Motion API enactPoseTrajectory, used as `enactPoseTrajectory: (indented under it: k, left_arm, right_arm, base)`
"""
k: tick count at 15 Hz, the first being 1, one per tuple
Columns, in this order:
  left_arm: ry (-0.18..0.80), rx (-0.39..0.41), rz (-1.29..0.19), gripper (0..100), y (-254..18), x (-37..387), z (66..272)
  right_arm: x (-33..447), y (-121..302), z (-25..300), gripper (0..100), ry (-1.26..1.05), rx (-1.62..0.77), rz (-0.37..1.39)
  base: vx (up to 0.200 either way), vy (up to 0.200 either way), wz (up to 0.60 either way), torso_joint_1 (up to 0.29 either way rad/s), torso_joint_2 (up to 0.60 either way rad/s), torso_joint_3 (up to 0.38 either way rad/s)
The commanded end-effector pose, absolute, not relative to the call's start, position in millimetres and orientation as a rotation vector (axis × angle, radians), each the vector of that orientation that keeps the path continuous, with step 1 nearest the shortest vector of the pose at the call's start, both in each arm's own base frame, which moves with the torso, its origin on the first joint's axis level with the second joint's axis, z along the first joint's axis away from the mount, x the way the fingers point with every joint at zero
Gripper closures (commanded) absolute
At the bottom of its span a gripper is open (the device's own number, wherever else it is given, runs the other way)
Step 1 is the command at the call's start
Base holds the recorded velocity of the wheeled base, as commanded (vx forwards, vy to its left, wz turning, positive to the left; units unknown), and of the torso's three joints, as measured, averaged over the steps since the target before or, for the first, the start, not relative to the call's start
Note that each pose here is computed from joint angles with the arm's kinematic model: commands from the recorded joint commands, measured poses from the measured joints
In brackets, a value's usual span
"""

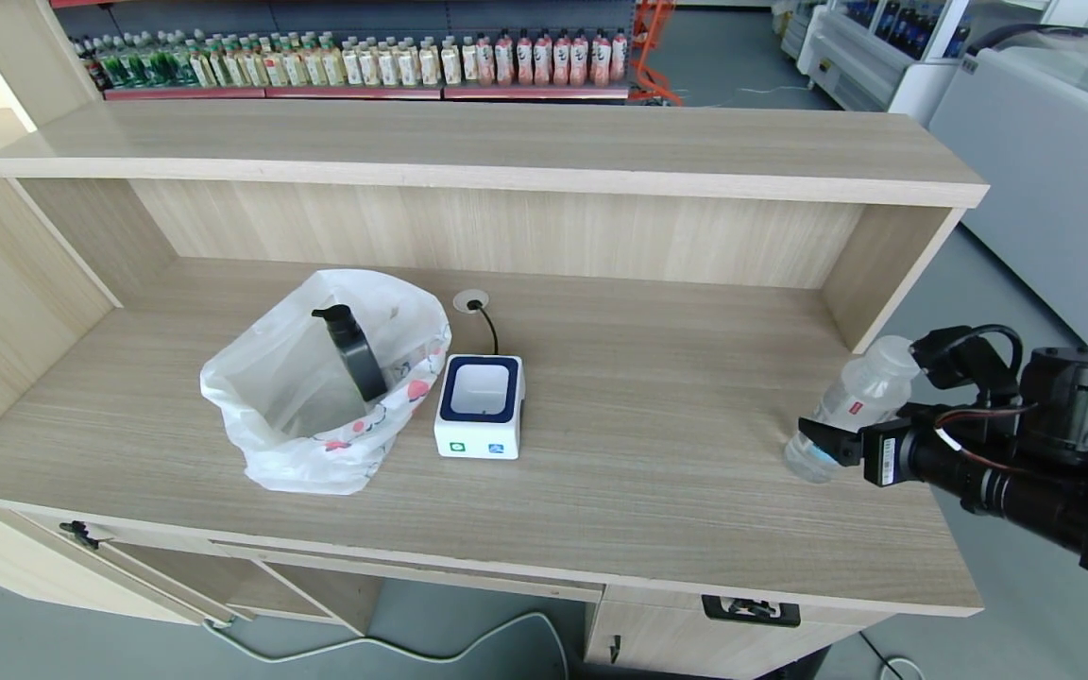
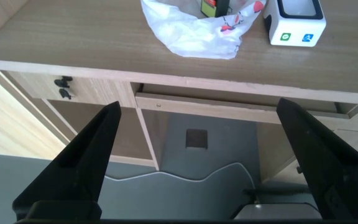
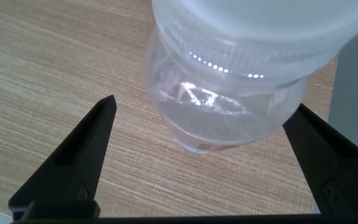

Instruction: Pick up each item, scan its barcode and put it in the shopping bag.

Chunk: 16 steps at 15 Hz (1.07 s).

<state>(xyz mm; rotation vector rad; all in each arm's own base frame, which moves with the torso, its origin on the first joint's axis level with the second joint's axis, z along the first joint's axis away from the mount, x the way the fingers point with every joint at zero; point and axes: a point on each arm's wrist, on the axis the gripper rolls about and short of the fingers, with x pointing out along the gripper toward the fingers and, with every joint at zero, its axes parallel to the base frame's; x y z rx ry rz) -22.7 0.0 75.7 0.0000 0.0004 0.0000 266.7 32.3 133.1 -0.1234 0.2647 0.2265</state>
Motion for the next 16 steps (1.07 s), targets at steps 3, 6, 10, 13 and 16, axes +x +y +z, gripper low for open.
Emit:
enactPoseTrajectory:
  k: [3, 6, 10, 13, 16]
  left_arm:
    - [0.002, 0.000, 0.000, 0, 0.0, -22.7, 75.5]
    - [0.002, 0.000, 0.000, 0, 0.0, -22.7, 75.5]
    - [0.002, 0.000, 0.000, 0, 0.0, -22.7, 75.5]
    - [0.000, 0.000, 0.000, 0, 0.0, -22.7, 75.7]
    - [0.000, 0.000, 0.000, 0, 0.0, -22.8, 75.9]
  right_arm:
    - [277.5, 33.9, 127.5, 0, 0.277, -0.122, 0.231]
    - [285.9, 36.3, 125.6, 0, 0.260, -0.123, 0.239]
    - [288.0, 40.5, 121.3, 0, 0.250, -0.162, 0.271]
    - [291.1, 41.4, 117.6, 0, 0.249, -0.164, 0.273]
    - [293.2, 41.2, 114.5, 0, 0.256, -0.164, 0.272]
  base:
    - [0.000, 0.000, 0.00, 0.000, 0.00, 0.000]
    - [0.000, 0.000, 0.00, 0.000, 0.00, 0.000]
    - [0.000, 0.000, 0.00, 0.000, 0.00, 0.000]
    - [0.000, 0.000, 0.00, 0.000, 0.00, 0.000]
    - [0.000, 0.000, 0.00, 0.000, 0.00, 0.000]
